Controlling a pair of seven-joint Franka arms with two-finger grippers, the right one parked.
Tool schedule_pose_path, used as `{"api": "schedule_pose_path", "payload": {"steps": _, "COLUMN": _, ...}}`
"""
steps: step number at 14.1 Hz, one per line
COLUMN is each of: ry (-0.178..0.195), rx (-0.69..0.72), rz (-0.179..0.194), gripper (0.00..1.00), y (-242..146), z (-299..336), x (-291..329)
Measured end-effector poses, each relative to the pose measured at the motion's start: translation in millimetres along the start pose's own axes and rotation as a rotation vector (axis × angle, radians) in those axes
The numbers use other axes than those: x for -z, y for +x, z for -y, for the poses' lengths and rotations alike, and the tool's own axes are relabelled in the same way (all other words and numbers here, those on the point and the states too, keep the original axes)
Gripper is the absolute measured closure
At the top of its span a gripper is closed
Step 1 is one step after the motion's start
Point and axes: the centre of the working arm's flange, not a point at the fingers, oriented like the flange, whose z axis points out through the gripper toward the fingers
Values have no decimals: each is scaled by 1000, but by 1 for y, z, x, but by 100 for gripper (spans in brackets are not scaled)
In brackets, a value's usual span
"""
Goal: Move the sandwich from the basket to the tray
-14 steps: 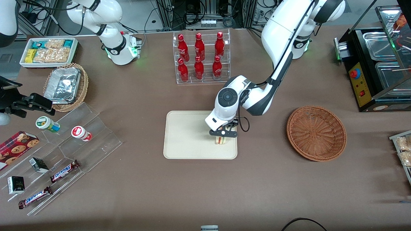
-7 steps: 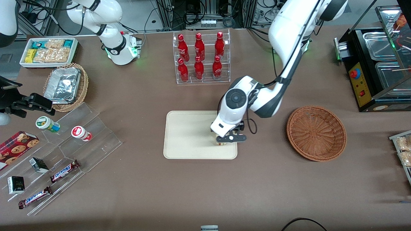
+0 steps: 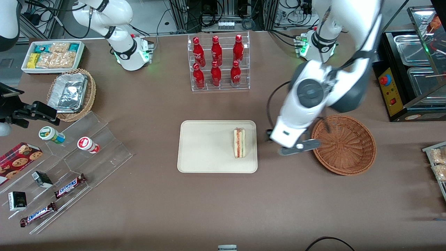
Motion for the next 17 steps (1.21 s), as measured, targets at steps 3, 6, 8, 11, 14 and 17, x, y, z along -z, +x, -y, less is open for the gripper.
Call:
{"api": "schedule_pose_path", "payload": {"steps": 3, "ry": 31, "rx": -50, "rz": 38, "gripper": 0, "y": 16, "z": 83, "x": 27}}
{"api": "schedule_pose_path", "payload": {"steps": 6, "ry": 34, "rx": -82, "rz": 45, "gripper": 0, "y": 26, "z": 157, "x": 62}}
{"api": "schedule_pose_path", "payload": {"steps": 8, "ry": 33, "rx": -92, "rz": 43, "gripper": 0, "y": 27, "z": 199, "x": 83}}
{"api": "schedule_pose_path", "payload": {"steps": 11, "ry": 34, "rx": -91, "rz": 38, "gripper": 0, "y": 19, "z": 229, "x": 108}}
{"api": "schedule_pose_path", "payload": {"steps": 14, "ry": 40, "rx": -96, "rz": 52, "gripper": 0, "y": 9, "z": 235, "x": 122}}
{"api": "schedule_pose_path", "payload": {"steps": 17, "ry": 42, "rx": -95, "rz": 65, "gripper": 0, "y": 5, "z": 247, "x": 133}}
